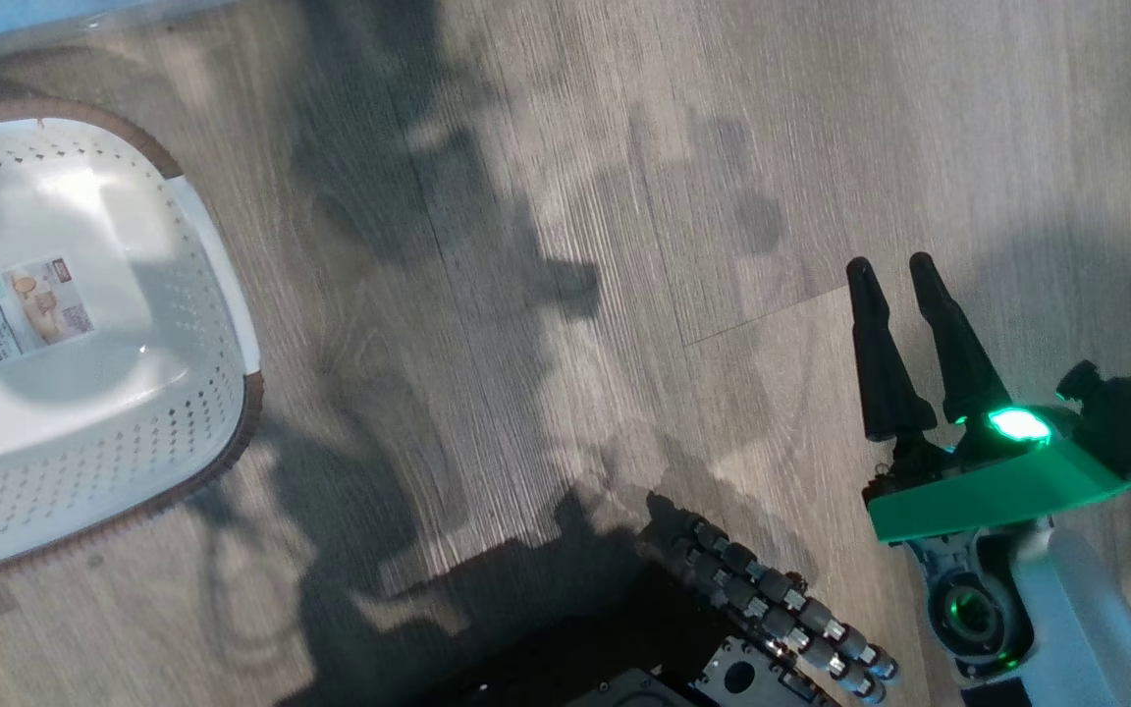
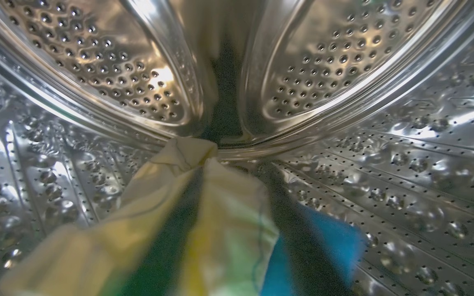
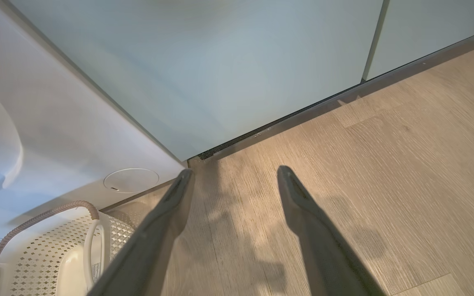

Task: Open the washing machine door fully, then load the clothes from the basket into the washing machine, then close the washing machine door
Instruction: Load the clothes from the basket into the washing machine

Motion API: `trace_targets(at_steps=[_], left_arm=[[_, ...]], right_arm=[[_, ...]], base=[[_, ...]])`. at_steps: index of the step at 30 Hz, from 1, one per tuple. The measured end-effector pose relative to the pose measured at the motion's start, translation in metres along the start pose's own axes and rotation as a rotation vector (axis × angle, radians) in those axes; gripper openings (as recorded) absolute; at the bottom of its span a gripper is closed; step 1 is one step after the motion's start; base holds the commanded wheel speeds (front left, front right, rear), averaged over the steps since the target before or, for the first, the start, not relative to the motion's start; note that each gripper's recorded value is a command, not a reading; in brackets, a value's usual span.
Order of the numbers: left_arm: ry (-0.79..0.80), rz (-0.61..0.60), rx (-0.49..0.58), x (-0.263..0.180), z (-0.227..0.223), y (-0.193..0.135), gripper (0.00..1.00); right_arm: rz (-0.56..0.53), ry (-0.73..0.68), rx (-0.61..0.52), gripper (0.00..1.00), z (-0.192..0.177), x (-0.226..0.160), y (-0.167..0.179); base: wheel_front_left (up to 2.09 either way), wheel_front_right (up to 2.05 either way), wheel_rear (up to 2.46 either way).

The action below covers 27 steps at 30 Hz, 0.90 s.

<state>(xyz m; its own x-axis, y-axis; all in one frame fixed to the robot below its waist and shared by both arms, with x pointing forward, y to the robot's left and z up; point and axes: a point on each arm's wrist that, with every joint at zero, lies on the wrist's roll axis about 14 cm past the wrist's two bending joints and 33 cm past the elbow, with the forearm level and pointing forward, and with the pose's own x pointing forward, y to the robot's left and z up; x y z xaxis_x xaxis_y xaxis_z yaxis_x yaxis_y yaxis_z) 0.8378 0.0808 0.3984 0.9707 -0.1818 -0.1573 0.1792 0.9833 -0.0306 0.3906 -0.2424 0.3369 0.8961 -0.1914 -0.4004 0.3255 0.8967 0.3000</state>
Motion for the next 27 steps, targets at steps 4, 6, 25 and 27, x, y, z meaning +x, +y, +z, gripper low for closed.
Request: trace_targets(at_steps=[4, 6, 25, 27], left_arm=[[0.022, -0.016, -0.006, -0.001, -0.002, -0.003, 1.00], [0.022, -0.014, -0.006, -0.001, -0.001, -0.002, 1.00], [-0.020, -0.069, 0.010, -0.045, 0.013, -0.004, 1.00], [-0.027, -0.069, 0.011, -0.054, 0.014, -0.002, 1.00]], right_arm=[[0.010, 0.000, 0.000, 1.00, 0.000, 0.001, 0.003], [0.018, -0.003, -0.005, 1.00, 0.001, 0.003, 0.005], [0.099, -0.076, -0.075, 1.00, 0.022, 0.018, 0.024], [0.109, -0.086, -0.082, 1.00, 0.025, 0.020, 0.027]], base=[[0.00, 0.00, 0.00], [0.00, 0.00, 0.00], [0.00, 0.00, 0.00], [0.00, 0.00, 0.00]])
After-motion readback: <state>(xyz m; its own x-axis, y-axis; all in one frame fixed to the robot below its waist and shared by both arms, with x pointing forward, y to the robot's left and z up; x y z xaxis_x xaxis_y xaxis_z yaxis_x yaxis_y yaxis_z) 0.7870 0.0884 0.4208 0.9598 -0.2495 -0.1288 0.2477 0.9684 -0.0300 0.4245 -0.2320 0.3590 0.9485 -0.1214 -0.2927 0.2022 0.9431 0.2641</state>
